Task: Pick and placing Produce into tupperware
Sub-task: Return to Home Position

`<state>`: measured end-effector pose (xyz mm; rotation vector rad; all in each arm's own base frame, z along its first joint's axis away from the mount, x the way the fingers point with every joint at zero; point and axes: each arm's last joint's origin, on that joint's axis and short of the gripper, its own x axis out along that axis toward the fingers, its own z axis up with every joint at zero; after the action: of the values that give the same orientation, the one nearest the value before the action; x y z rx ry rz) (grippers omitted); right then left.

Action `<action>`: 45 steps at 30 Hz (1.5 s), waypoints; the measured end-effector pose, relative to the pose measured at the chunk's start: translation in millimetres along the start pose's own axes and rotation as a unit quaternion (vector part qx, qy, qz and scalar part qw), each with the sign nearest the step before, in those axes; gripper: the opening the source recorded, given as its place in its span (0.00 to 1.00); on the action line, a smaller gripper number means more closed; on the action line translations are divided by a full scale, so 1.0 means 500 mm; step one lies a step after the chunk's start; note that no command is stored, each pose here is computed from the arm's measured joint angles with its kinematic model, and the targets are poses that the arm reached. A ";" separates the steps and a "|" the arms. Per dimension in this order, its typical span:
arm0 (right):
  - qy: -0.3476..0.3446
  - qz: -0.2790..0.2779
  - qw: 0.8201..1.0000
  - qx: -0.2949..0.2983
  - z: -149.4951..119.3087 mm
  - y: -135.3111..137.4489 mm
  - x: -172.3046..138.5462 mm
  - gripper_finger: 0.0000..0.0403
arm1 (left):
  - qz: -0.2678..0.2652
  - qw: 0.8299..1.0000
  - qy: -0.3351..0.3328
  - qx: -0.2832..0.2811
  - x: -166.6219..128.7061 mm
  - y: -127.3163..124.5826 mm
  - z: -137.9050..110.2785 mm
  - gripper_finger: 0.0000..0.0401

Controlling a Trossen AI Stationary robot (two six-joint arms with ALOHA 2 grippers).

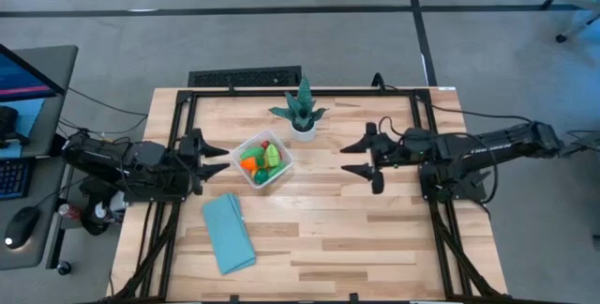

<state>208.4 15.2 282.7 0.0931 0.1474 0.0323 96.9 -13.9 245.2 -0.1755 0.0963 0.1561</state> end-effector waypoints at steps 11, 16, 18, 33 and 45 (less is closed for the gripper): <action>-0.058 0.017 0.998 0.026 -0.075 -0.007 -0.009 0.56 | 0.003 0.991 -0.067 0.115 -0.004 -0.003 0.027 0.44; -0.059 0.028 0.997 0.034 -0.100 -0.009 -0.016 0.56 | 0.001 0.990 -0.081 0.116 -0.019 0.003 0.030 0.44; -0.060 0.028 0.997 0.038 -0.106 -0.010 -0.019 0.56 | -0.011 0.988 -0.094 0.118 -0.029 0.005 0.033 0.44; -0.118 0.031 0.992 0.044 -0.126 -0.017 -0.063 0.56 | 0.008 0.968 -0.226 0.107 -0.030 0.021 -0.031 0.44; -0.139 0.023 0.989 0.043 -0.122 -0.024 -0.085 0.56 | -0.071 0.960 -0.257 0.084 -0.012 0.015 -0.076 0.44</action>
<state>157.8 7.2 227.7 0.1861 -0.1314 0.0583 86.7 -14.6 207.6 0.0330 -0.4196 0.0449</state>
